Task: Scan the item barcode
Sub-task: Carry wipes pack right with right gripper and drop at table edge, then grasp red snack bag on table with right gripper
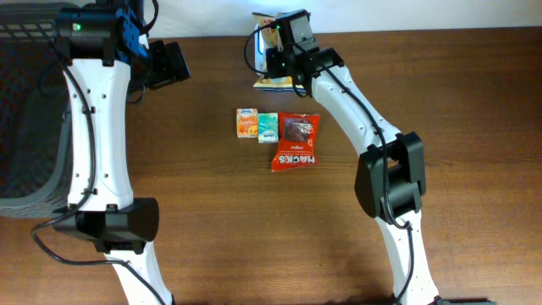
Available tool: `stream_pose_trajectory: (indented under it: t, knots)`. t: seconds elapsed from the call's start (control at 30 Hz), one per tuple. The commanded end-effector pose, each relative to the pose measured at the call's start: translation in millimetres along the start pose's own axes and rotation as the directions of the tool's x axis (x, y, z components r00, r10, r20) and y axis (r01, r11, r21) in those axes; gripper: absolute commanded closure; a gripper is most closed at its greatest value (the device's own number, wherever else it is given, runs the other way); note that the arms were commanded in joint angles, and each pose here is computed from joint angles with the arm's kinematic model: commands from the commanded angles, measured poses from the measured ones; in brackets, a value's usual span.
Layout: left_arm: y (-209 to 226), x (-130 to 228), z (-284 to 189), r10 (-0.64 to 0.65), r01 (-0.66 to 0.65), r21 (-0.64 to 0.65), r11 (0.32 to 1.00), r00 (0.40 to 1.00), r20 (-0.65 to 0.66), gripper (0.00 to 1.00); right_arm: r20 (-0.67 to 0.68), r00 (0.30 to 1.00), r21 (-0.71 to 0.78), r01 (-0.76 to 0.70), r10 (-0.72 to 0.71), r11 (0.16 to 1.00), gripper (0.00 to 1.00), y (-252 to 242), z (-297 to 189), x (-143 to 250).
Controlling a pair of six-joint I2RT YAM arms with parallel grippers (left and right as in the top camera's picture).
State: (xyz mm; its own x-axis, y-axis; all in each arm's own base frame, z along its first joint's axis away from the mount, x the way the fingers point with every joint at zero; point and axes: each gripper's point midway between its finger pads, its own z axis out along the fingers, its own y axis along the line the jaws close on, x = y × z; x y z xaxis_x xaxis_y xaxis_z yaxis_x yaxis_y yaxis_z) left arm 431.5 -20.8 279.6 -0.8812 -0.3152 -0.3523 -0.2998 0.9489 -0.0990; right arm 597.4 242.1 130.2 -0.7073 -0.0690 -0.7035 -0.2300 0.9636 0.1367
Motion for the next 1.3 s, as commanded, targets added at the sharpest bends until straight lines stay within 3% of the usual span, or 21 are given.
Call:
stream_pose_trajectory:
  t: [0.0,0.1,0.17,0.27,0.37,0.47,0.57,0.63,0.67,0.77,0.83,0.87,0.93,0.97,1.0,1.03,1.1,1.17,1.2,1.27]
  knots:
    - [2.9,-1.7,-10.3,0.005,-0.005,-0.001,1.000,1.000,0.027,0.01,0.146,0.988,0.020,-0.043,0.039,0.999,0.96,-32.2,-66.1,-73.3]
    - [2.9,-1.7,-10.3,0.005,-0.005,-0.001,1.000,1.000,0.027,0.01,0.180,0.972,0.119,-0.170,0.147,0.978,0.96,-118.8,-131.7,-100.6]
    - [2.9,-1.7,-10.3,0.005,-0.005,-0.001,1.000,1.000,0.027,0.01,0.150,0.949,0.230,-0.307,0.278,0.923,0.96,-206.5,-165.1,-82.6]
    - [2.9,-1.7,-10.3,0.005,-0.005,-0.001,1.000,1.000,0.027,0.01,0.064,0.874,0.414,-0.462,0.481,0.784,0.96,-334.1,-204.4,-10.7]
    - [2.9,-1.7,-10.3,0.005,-0.005,-0.001,1.000,1.000,0.027,0.01,0.095,0.736,0.600,-0.580,0.671,0.551,0.96,-455.6,-265.6,81.4]
    - [2.9,-1.7,-10.3,0.005,-0.005,-0.001,1.000,1.000,0.027,0.01,0.133,0.605,0.663,-0.643,0.785,0.383,0.95,-518.8,-295.8,165.7]
    - [2.9,-1.7,-10.3,0.005,-0.005,-0.001,1.000,1.000,0.027,0.01,0.188,0.521,0.684,-0.678,0.833,0.270,0.70,-555.8,-311.0,227.7]
    - [2.9,-1.7,-10.3,0.005,-0.005,-0.001,1.000,1.000,0.027,0.01,0.208,0.491,0.689,-0.687,0.846,0.229,0.41,-566.6,-315.3,252.1]
    - [2.9,-1.7,-10.3,0.005,-0.005,-0.001,1.000,1.000,0.027,0.01,0.214,0.474,0.692,-0.691,0.854,0.210,0.30,-569.9,-319.0,262.5]
    - [2.9,-1.7,-10.3,0.005,-0.005,-0.001,1.000,1.000,0.027,0.01,0.203,0.472,0.640,-0.727,0.858,0.249,0.28,-560.5,-317.0,246.0]
    - [2.9,-1.7,-10.3,0.005,-0.005,-0.001,1.000,1.000,0.027,0.01,0.208,0.509,0.578,-0.753,0.835,0.315,0.28,-543.8,-322.3,205.3]
    - [2.9,-1.7,-10.3,0.005,-0.005,-0.001,1.000,1.000,0.027,0.01,0.230,0.540,0.569,-0.750,0.810,0.337,0.23,-536.9,-332.1,184.1]
    - [2.9,-1.7,-10.3,0.005,-0.005,-0.001,1.000,1.000,0.027,0.01,0.242,0.584,0.527,-0.750,0.775,0.400,0.60,-510.0,-344.4,146.9]
    - [2.9,-1.7,-10.3,0.005,-0.005,-0.001,1.000,1.000,0.027,0.01,0.230,0.599,0.474,-0.757,0.767,0.449,0.71,-491.3,-343.4,128.5]
    - [2.9,-1.7,-10.3,0.005,-0.005,-0.001,1.000,1.000,0.027,0.01,0.181,0.608,0.343,-0.776,0.773,0.530,0.90,-456.3,-334.4,103.0]
    - [2.9,-1.7,-10.3,0.005,-0.005,-0.001,1.000,1.000,0.027,0.01,0.117,0.616,0.214,-0.781,0.779,0.586,0.94,-422.4,-321.6,83.9]
    - [2.9,-1.7,-10.3,0.005,-0.005,-0.001,1.000,1.000,0.027,0.01,-0.045,0.659,0.015,-0.751,0.751,0.660,0.90,-354.2,-291.3,60.3]
    - [2.9,-1.7,-10.3,0.005,-0.005,-0.001,1.000,1.000,0.027,0.01,-0.240,0.798,-0.091,-0.586,0.553,0.805,0.78,-265.9,-246.7,56.1]
    - [2.9,-1.7,-10.3,0.005,-0.005,-0.001,1.000,1.000,0.027,0.01,-0.296,0.826,-0.113,-0.529,0.480,0.841,0.62,-239.0,-233.1,59.8]
    - [2.9,-1.7,-10.3,0.005,-0.005,-0.001,1.000,1.000,0.027,0.01,-0.432,0.841,-0.106,-0.405,0.325,0.908,0.55,-174.3,-192.4,80.2]
